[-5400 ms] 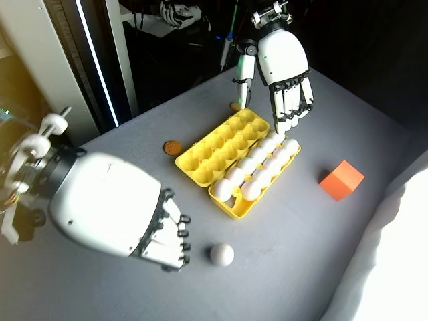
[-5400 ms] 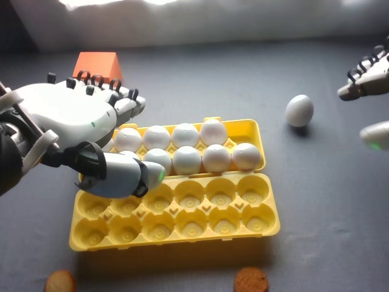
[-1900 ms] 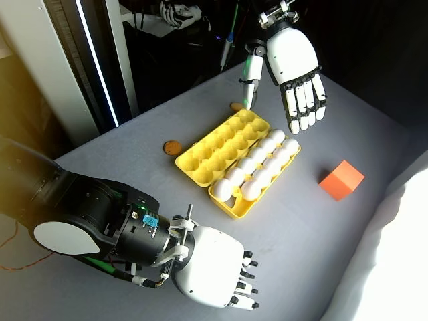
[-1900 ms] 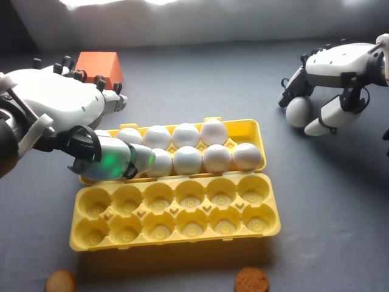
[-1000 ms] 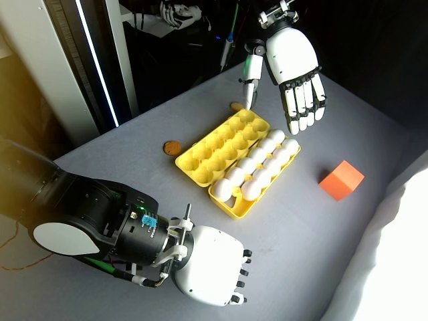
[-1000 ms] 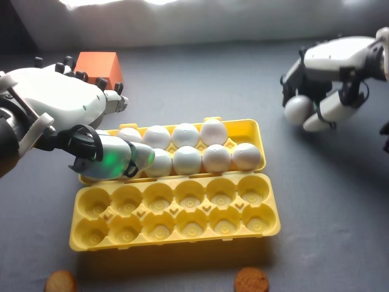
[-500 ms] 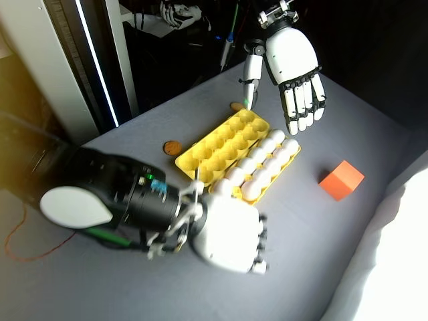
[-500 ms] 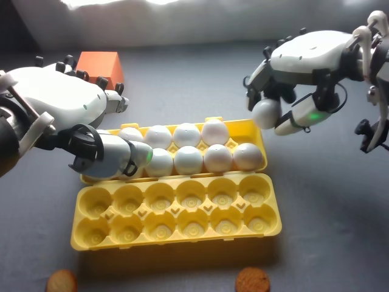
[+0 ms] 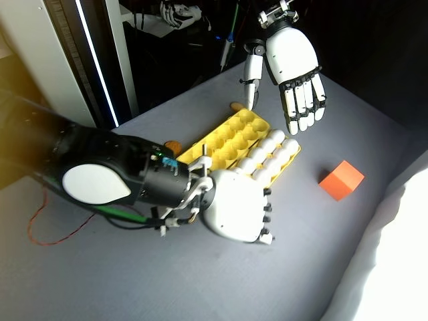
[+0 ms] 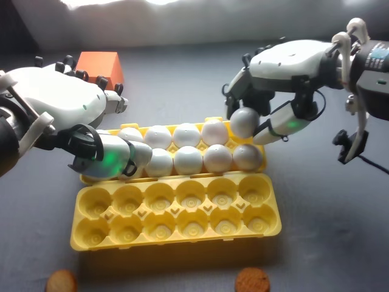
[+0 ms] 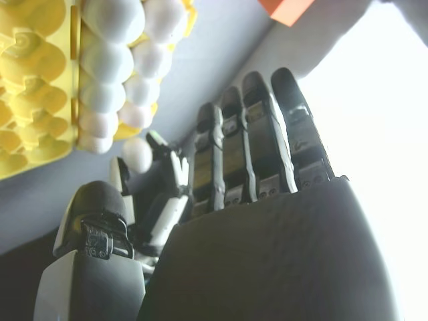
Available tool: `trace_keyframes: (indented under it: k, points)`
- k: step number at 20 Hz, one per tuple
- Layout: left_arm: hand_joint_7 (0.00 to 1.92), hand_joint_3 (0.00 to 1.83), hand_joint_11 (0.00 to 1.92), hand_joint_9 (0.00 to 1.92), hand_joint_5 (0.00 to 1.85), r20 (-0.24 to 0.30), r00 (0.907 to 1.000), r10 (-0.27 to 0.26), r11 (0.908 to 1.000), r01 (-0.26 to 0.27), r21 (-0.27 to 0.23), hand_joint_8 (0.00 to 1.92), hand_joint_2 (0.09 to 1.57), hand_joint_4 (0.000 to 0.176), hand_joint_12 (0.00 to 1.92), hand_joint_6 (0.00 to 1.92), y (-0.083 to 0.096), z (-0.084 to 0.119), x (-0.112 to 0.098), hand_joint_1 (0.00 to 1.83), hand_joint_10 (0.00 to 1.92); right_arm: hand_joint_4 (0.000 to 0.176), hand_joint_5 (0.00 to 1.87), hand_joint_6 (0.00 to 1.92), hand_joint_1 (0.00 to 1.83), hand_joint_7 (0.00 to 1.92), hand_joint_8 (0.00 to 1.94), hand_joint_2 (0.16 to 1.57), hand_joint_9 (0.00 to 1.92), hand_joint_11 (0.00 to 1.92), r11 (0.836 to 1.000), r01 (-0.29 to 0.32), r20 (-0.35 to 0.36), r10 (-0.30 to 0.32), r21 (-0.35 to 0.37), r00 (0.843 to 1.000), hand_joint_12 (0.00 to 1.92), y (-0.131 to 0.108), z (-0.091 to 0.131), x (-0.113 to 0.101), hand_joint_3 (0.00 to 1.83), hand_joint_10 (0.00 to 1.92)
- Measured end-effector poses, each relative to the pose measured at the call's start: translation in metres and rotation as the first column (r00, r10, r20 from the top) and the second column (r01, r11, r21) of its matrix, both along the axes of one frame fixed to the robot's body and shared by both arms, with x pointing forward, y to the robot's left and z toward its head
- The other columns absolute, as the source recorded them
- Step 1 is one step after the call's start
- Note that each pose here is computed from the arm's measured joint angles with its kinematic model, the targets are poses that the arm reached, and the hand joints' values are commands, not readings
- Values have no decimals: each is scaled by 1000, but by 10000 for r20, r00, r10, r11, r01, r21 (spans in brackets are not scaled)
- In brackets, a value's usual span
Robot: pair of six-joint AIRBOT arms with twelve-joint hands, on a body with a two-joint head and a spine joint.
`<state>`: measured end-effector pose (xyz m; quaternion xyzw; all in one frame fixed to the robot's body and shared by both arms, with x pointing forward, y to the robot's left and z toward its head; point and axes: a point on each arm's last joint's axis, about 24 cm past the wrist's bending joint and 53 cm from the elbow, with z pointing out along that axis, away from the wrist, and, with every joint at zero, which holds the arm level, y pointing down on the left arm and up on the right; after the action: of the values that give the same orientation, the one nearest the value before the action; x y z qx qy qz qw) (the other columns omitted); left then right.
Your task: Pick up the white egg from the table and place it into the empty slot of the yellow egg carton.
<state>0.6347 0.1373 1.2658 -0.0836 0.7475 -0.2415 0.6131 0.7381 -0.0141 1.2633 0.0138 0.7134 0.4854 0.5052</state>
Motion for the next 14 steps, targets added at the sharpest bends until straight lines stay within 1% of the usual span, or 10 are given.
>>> trace_keyframes:
  k: [1, 2, 4, 6, 8, 10, 11, 12, 13, 14]
  points:
    - [296, 1, 0, 280, 271, 11, 10000, 18, 10000, -18, 13, 1, 1240, 0, 643, 1, 0, 0, 0, 5, 2, 0, 865, 1079, 1212, 965, 1153, 1151, 829, 463, 10000, -26, 5, 26, 0, 10000, 1553, 2, 0, 0, 2, 1006]
    - [305, 2, 0, 289, 278, 7, 10000, 14, 10000, -14, 10, 5, 1245, 0, 659, 4, 0, 0, 0, 1, 5, 0, 882, 1053, 1214, 966, 1151, 1147, 834, 466, 10000, -45, -5, 45, 0, 10000, 1549, 3, 0, -1, 0, 997]
    - [305, 2, 0, 291, 281, 6, 10000, -1, 10000, 1, -2, 5, 1247, 0, 638, 3, 0, 0, 0, 22, 4, 0, 796, 1181, 1198, 931, 1177, 1176, 796, 419, 10000, -90, -7, 90, -3, 10000, 1582, 6, 0, -2, 3, 930]
    - [316, 0, 0, 302, 293, 16, 10000, -1, 10000, 1, 5, 6, 1244, 0, 665, 5, 0, 0, 0, 43, 6, 0, 797, 1190, 1194, 924, 1171, 1178, 781, 398, 9999, -120, -7, 120, 7, 9999, 1586, 7, 0, -2, 0, 908]
    - [308, 0, 0, 290, 285, 6, 10000, 3, 10000, -3, -1, 5, 1239, 0, 645, 2, 0, 0, 0, 38, 3, 0, 761, 1255, 1181, 890, 1210, 1196, 756, 364, 9999, -140, -9, 140, 14, 9999, 1585, 9, 0, -2, 2, 882]
    - [255, 1, 0, 245, 235, 9, 10000, -1, 10000, 1, 0, 1, 1248, 0, 566, 1, 0, 0, 0, 0, 1, 0, 727, 1297, 1185, 906, 1189, 1200, 753, 414, 9999, -158, -23, 158, 19, 9999, 1529, 10, -1, -3, 0, 824]
    - [293, 0, 0, 274, 273, 13, 10000, -5, 10000, 5, 2, 11, 1244, 0, 611, 11, 0, 0, 0, 29, 10, 0, 802, 1229, 1134, 788, 805, 1193, 710, 371, 9999, -156, -29, 156, 14, 9999, 1520, 10, -1, -3, 0, 788]
    - [293, 0, 0, 274, 273, 13, 10000, -1, 10000, 1, 3, 11, 1244, 0, 611, 11, 0, 0, 0, 29, 10, 0, 802, 1229, 1134, 788, 805, 1193, 710, 371, 9999, -160, -35, 160, 9, 9999, 1520, 10, -2, -3, 0, 788]
    - [320, 0, 0, 300, 296, 13, 10000, 3, 10000, -3, 3, 12, 1239, 0, 673, 12, 0, 0, 0, 47, 13, 0, 827, 1202, 1127, 822, 565, 1183, 715, 371, 9999, -162, -56, 162, -2, 9999, 1485, 10, -4, -3, 0, 725]
    - [314, 0, 0, 287, 283, 13, 10000, -1, 10000, 1, 3, 3, 1242, 0, 635, 4, 0, 0, 0, 21, 3, 0, 745, 423, 1152, 845, 297, 1057, 702, 335, 9999, -149, -77, 149, -29, 9999, 1380, 9, -5, -3, 0, 568]
